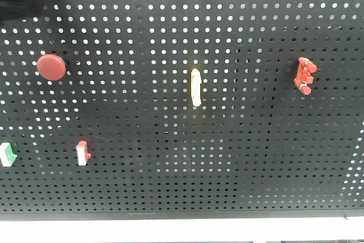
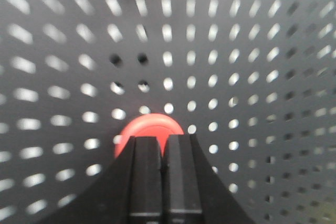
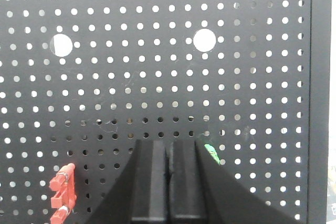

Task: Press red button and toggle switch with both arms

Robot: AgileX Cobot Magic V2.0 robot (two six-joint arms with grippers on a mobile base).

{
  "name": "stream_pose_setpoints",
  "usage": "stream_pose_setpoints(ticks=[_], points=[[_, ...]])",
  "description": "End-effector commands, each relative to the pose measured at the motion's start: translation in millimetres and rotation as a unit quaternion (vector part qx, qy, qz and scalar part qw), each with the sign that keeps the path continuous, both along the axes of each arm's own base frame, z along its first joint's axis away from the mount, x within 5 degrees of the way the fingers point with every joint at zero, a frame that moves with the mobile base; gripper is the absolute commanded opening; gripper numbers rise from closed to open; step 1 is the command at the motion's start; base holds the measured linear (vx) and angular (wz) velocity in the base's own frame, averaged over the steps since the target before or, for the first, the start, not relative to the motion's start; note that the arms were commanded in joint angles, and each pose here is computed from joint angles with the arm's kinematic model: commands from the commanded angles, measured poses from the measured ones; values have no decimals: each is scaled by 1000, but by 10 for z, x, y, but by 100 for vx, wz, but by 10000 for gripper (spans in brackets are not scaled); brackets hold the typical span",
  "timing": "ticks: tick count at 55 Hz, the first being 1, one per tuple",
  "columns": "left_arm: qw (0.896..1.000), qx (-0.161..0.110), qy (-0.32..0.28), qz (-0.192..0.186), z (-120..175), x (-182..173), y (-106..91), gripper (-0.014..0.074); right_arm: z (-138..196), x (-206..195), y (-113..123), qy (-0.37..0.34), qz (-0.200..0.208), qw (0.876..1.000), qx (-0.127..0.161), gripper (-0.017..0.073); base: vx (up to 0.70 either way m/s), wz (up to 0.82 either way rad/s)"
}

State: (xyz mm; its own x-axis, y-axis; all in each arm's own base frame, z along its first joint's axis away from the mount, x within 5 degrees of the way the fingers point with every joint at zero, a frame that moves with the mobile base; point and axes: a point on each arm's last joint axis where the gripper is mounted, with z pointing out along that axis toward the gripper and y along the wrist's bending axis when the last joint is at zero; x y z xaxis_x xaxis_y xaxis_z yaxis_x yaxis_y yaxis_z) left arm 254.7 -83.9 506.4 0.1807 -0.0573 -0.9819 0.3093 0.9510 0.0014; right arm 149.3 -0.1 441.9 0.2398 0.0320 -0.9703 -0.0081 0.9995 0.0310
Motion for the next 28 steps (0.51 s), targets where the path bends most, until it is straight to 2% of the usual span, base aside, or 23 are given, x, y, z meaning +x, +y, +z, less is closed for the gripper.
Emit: stream_pose_setpoints(ticks=[1, 18, 28], points=[[998, -22, -56, -9, 217, -65, -12, 2, 190, -63, 4, -61, 2, 998, -5, 0, 0, 0], [999, -18, -44, -9, 120, 85, -65, 2, 193, -64, 4, -63, 2, 998, -5, 0, 0, 0], [998, -23, -57, -14, 202, -39, -50, 2, 193, -64, 4, -63, 2, 998, -5, 0, 0, 0]])
